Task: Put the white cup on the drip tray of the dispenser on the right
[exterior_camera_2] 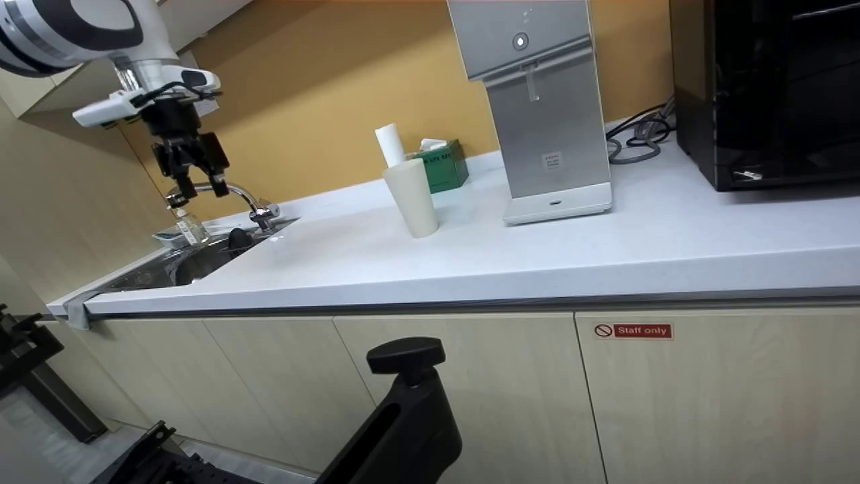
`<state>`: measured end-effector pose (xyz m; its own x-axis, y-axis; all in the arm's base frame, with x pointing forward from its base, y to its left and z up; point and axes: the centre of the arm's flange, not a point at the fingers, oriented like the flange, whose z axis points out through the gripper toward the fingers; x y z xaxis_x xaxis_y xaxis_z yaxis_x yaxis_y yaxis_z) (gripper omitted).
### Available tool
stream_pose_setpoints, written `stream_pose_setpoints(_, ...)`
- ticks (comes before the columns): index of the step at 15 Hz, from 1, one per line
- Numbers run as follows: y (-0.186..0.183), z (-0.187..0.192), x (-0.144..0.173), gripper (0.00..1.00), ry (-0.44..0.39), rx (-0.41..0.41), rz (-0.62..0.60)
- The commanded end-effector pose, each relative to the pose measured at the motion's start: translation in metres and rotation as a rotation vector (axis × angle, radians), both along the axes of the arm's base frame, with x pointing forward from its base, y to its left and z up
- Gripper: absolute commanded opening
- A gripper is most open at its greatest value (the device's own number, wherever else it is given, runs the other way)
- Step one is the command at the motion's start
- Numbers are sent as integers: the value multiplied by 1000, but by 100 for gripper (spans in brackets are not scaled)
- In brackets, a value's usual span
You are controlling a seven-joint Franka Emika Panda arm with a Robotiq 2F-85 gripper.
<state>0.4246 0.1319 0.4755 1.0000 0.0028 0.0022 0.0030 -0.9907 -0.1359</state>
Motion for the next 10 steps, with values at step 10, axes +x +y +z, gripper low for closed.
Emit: stream_pose_setpoints(10,-92,-34,32,100,-345,-167,-304)
